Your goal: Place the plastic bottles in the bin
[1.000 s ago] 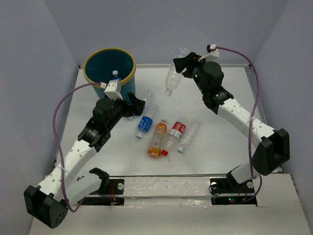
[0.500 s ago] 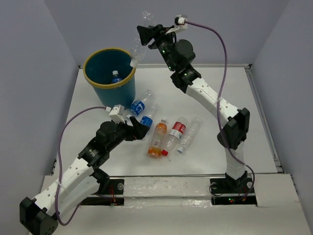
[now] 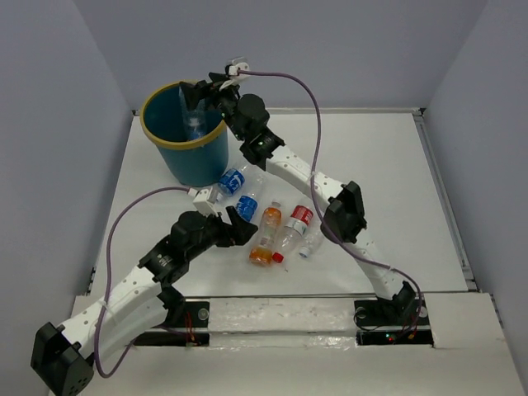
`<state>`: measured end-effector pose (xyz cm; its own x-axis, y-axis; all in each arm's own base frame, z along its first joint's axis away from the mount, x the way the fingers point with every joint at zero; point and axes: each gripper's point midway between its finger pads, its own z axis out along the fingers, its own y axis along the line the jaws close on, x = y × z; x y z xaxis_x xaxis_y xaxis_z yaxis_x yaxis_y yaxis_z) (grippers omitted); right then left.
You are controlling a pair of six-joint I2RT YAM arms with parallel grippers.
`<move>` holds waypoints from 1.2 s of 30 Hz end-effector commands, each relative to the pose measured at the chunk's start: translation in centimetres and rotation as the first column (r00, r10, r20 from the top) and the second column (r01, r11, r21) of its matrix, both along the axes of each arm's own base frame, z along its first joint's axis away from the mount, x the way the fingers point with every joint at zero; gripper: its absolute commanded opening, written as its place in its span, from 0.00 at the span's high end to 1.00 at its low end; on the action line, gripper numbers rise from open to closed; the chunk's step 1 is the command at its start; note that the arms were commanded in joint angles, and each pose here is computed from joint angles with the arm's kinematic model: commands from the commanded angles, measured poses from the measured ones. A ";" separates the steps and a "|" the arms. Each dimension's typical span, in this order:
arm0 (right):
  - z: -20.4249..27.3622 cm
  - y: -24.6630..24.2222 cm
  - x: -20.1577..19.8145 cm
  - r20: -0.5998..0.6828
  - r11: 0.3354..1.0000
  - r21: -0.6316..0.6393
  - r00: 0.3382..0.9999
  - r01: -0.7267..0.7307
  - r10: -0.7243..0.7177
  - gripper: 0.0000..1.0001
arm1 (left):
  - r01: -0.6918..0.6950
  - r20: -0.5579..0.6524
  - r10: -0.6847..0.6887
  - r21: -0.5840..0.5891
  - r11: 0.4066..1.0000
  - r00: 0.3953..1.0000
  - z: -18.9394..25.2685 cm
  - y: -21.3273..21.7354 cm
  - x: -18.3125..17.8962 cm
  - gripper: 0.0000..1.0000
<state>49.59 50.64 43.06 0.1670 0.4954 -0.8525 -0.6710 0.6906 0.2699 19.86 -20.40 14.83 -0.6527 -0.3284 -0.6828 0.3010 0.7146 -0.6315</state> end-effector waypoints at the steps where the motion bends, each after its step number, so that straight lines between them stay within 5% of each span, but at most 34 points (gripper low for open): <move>1: 9.2 -3.5 -4.6 0.176 1.000 0.016 0.984 -0.014 0.011 0.00 | 0.026 0.059 -0.025 -0.012 1.000 0.998 2.2 -1.6 0.7 0.01; 5: 10.1 -7.3 -7.4 0.127 0.999 -0.037 0.992 -0.005 0.010 0.02 | -0.015 0.101 0.010 0.045 0.999 0.995 3.3 -2.5 1.9 0.01; 8: 7.0 -13.1 -9.2 0.024 0.997 -0.075 1.000 0.013 -0.012 0.12 | -0.043 0.107 0.032 0.105 0.994 0.994 2.7 -3.3 3.2 0.01; 13: -3.9 -22.2 -13.5 -0.214 0.982 -0.166 0.969 0.090 -0.125 0.37 | -0.062 0.111 0.040 0.206 0.977 0.993 1.3 -5.1 5.0 0.02; 16: -12.2 -26.6 -14.5 -0.372 0.958 -0.246 0.898 0.146 -0.233 0.38 | -0.054 0.099 0.027 0.279 0.959 0.995 -0.3 -6.2 5.7 0.04; 19: -15.7 -31.0 -17.5 -0.439 0.948 -0.248 0.849 0.199 -0.293 0.39 | -0.053 0.092 0.023 0.336 0.940 0.996 -1.3 -7.2 6.6 0.04; 28: -24.7 -35.5 -21.6 -0.612 0.926 -0.305 0.699 0.223 -0.370 0.26 | -0.015 0.025 0.003 0.487 0.874 1.000 -5.6 -8.6 8.3 0.05; 36: -30.2 -36.5 -21.6 -0.697 0.894 -0.383 0.563 0.231 -0.444 0.04 | -0.014 -0.017 0.029 0.572 0.820 0.999 -9.0 -8.7 9.1 0.13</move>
